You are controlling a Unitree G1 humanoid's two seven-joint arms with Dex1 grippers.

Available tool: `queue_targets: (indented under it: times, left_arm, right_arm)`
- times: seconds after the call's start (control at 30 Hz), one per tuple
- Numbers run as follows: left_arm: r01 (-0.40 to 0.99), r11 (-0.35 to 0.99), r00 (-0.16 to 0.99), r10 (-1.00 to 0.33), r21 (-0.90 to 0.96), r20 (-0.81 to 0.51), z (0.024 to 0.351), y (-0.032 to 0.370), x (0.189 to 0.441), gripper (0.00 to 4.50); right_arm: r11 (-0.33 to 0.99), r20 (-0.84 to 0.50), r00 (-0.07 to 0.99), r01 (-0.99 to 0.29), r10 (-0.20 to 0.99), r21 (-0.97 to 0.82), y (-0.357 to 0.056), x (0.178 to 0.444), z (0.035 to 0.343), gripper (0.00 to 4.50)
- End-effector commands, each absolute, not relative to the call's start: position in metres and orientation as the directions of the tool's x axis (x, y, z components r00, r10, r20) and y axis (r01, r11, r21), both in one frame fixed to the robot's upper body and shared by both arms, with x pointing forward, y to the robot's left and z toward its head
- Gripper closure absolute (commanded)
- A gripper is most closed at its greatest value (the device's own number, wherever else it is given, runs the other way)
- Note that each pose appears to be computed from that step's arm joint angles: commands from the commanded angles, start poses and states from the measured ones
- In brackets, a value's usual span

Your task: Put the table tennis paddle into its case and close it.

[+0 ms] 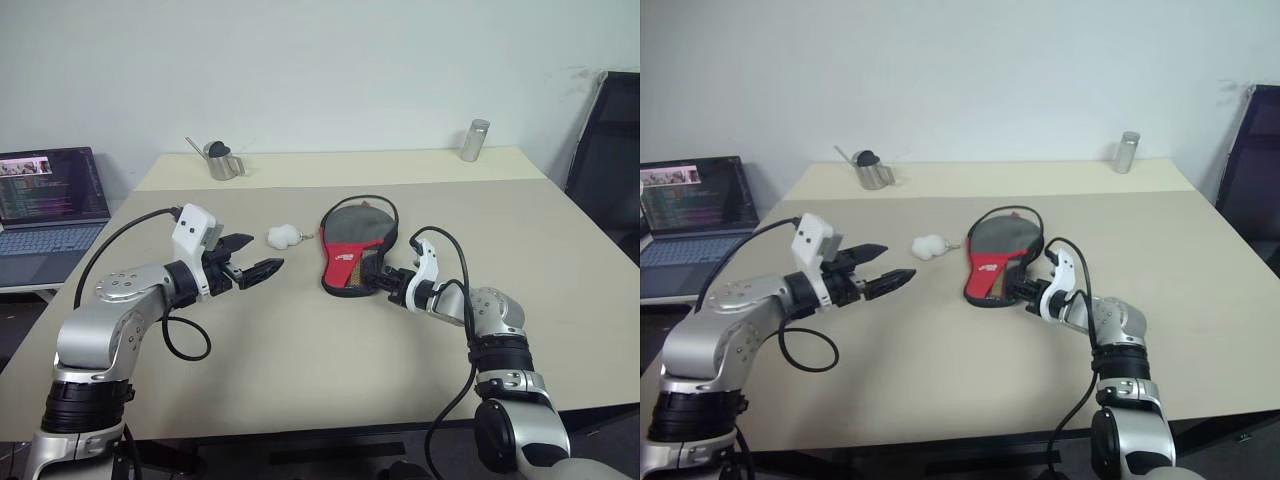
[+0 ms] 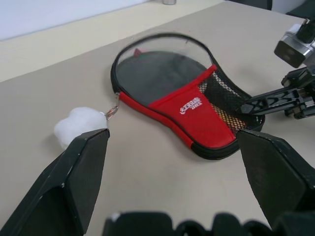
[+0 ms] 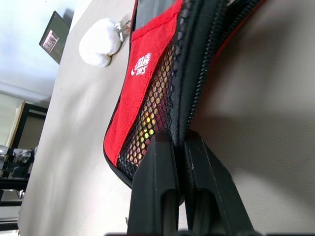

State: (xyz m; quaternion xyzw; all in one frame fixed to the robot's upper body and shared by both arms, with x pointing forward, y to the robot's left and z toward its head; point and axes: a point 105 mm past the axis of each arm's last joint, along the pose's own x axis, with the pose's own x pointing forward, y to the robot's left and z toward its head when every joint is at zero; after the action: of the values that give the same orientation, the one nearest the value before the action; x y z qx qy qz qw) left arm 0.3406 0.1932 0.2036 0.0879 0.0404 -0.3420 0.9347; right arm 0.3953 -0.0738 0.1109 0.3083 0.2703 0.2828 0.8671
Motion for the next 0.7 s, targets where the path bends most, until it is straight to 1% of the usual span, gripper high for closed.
queue_targets:
  times: [0.03,0.13,0.17,0.3,0.4,0.6,0.7]
  left_arm:
    - [0.654,0.736,0.755,-0.647,0.172,-0.103,0.215,0.19,0.342,0.0]
    - [0.662,0.73,0.749,-0.654,0.172,-0.106,0.214,0.188,0.343,0.0]
    - [0.664,0.727,0.747,-0.657,0.172,-0.107,0.214,0.188,0.344,0.0]
    - [0.675,0.718,0.737,-0.666,0.172,-0.113,0.213,0.185,0.347,0.0]
    - [0.685,0.71,0.728,-0.675,0.165,-0.116,0.212,0.184,0.349,0.0]
    - [0.707,0.69,0.707,-0.694,0.159,-0.132,0.209,0.18,0.352,0.0]
    - [0.71,0.686,0.704,-0.697,0.16,-0.136,0.209,0.18,0.353,0.0]
  right_arm:
    - [0.664,-0.278,0.724,-0.319,0.631,0.676,-0.083,0.399,0.119,4.46]
    - [0.664,-0.293,0.703,-0.332,0.648,0.67,-0.084,0.394,0.118,4.46]
    - [0.662,-0.306,0.682,-0.347,0.664,0.664,-0.085,0.389,0.117,4.46]
    - [0.633,-0.351,0.57,-0.426,0.743,0.647,-0.085,0.363,0.114,4.46]
    - [0.606,-0.396,0.468,-0.5,0.79,0.619,-0.088,0.336,0.108,4.46]
    - [0.575,-0.465,0.341,-0.541,0.817,0.614,-0.105,0.296,0.091,4.46]
    - [0.532,-0.474,0.266,-0.578,0.839,0.619,-0.109,0.274,0.086,4.46]
